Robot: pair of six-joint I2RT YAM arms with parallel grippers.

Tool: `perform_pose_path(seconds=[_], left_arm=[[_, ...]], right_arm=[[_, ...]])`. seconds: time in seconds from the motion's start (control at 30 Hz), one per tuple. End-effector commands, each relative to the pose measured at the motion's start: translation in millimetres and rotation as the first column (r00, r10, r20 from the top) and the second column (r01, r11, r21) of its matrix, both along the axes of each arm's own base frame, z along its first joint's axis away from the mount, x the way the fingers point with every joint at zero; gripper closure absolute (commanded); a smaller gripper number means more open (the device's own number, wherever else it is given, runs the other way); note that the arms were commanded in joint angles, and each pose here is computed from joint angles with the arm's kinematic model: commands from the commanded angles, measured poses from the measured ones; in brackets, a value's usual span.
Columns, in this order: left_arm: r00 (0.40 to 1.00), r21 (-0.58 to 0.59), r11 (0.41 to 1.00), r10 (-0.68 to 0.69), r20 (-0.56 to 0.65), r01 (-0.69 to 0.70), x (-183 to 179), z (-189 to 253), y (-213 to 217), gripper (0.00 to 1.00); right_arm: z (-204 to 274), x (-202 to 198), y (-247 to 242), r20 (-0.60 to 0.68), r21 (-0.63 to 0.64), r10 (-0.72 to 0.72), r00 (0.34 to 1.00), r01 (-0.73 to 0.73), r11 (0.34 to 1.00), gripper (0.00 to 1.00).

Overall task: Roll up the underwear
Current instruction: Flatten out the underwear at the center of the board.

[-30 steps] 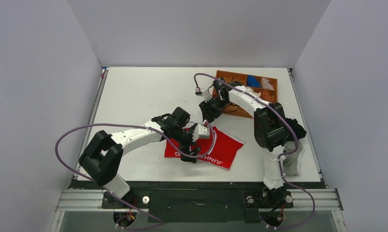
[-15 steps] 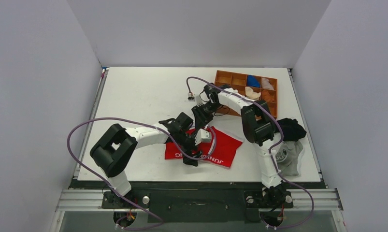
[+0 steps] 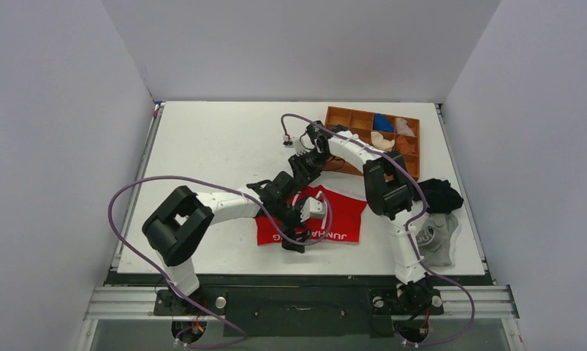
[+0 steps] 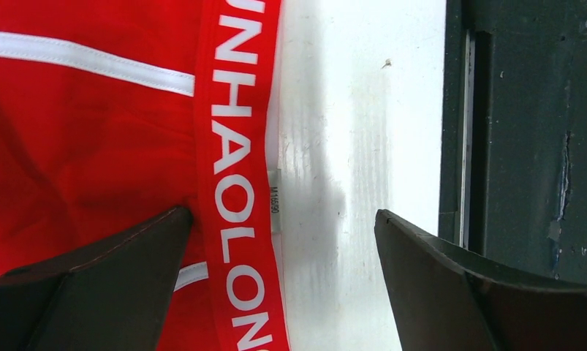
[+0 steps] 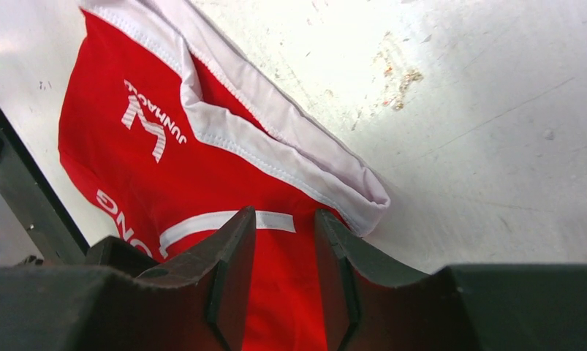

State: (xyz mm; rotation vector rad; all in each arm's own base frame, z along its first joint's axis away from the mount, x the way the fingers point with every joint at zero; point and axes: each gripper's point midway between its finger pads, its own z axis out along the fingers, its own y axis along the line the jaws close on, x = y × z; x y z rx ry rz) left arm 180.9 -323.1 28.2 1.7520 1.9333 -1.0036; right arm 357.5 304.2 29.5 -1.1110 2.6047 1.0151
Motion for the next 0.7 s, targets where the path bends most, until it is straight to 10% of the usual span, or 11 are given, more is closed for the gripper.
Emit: perform_pose_path(seconds=[0.0, 0.67], left_arm=[[0.993, 0.064, 0.996, -0.063, -0.097, 0.069, -29, -14, 6, 0.02], [1.0, 0.019, 1.0, 0.018, 0.011, -0.018, 2, 17, -19, 0.04]], right_arm=[[-2, 28, 1, 0.109, -0.035, -0.032, 0.994, 0.036, 0.999, 0.68], [85, 0, -10, 0.193, 0.048, 0.118, 0.974, -0.13, 0.99, 0.59]])
